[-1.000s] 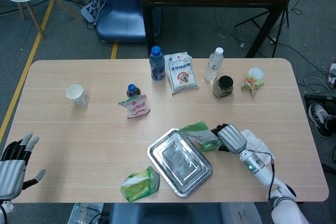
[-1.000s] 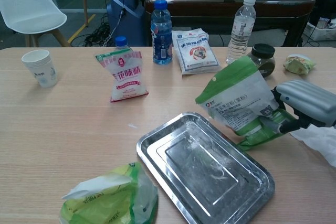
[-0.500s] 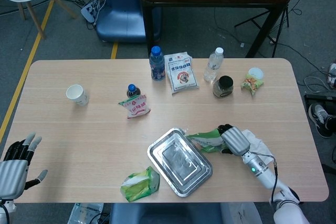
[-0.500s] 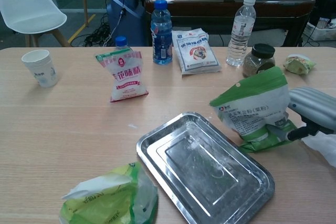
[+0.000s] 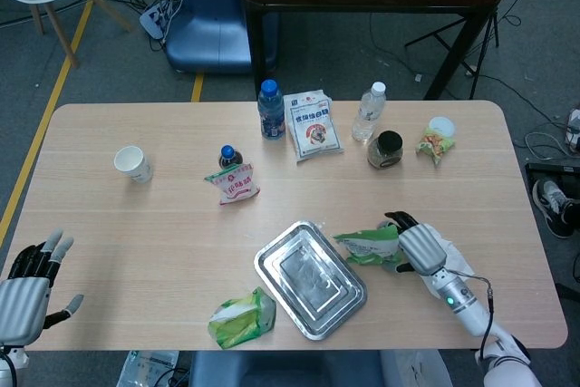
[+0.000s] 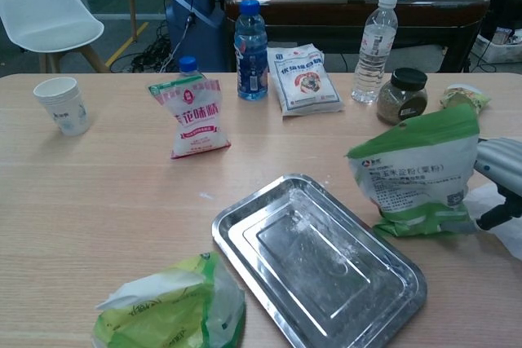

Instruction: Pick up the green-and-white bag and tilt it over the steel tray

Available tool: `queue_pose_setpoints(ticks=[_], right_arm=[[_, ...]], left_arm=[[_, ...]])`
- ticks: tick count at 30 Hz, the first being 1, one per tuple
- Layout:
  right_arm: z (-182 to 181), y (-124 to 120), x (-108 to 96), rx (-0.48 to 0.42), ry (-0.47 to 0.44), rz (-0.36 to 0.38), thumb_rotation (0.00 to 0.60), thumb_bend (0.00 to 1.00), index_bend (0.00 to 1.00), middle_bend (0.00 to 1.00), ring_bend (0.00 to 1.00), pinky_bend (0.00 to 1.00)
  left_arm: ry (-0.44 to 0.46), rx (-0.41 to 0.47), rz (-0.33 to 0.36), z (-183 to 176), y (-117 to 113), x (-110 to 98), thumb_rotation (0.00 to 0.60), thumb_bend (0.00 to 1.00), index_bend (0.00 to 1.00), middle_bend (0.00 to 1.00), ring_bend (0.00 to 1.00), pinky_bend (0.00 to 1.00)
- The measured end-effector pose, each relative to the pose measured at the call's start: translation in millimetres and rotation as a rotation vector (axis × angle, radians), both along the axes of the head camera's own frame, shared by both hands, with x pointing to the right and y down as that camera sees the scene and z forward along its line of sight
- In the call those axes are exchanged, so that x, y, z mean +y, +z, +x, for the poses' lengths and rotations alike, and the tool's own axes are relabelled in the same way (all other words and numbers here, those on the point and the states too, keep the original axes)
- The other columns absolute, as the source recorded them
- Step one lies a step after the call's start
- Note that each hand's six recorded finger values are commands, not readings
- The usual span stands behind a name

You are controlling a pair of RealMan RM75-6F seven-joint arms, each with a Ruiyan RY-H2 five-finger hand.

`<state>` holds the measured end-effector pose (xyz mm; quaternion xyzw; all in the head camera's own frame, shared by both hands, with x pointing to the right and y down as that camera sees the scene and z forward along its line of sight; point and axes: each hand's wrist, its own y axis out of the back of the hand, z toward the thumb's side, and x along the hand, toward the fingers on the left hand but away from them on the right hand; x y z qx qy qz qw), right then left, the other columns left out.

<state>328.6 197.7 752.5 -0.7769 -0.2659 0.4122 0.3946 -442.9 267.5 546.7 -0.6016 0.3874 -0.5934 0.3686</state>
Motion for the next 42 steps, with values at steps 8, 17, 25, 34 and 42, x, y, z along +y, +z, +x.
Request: queue_pose_setpoints(ticks=[8, 17, 25, 34, 42], right_arm=[[14, -15, 6, -0.016, 0.020, 0.037, 0.600, 0.05, 0.36, 0.30, 0.13, 0.13], [36, -36, 16, -0.014, 0.037, 0.089, 0.600, 0.05, 0.36, 0.30, 0.13, 0.13], [50, -50, 22, -0.005, 0.055, 0.124, 0.600, 0.05, 0.36, 0.32, 0.14, 0.13], [87, -77, 23, 0.070, 0.092, 0.192, 0.600, 0.12, 0.36, 0.41, 0.26, 0.26], [114, -103, 21, 0.146, 0.149, 0.220, 0.600, 0.12, 0.36, 0.42, 0.29, 0.30]], left_arm=[[0.005, 0.008, 0.000, 2, 0, 0, 0.600, 0.19, 0.09, 0.04, 0.10, 0.07], [0.012, 0.020, -0.004, 3, 3, -2, 0.600, 0.19, 0.09, 0.04, 0.10, 0.07], [0.017, 0.027, 0.001, 3, 3, -2, 0.600, 0.19, 0.09, 0.04, 0.10, 0.07], [0.011, 0.019, 0.007, -1, 3, -5, 0.600, 0.19, 0.09, 0.04, 0.10, 0.07], [0.007, 0.023, 0.002, -2, 11, -4, 0.600, 0.19, 0.09, 0.04, 0.10, 0.07]])
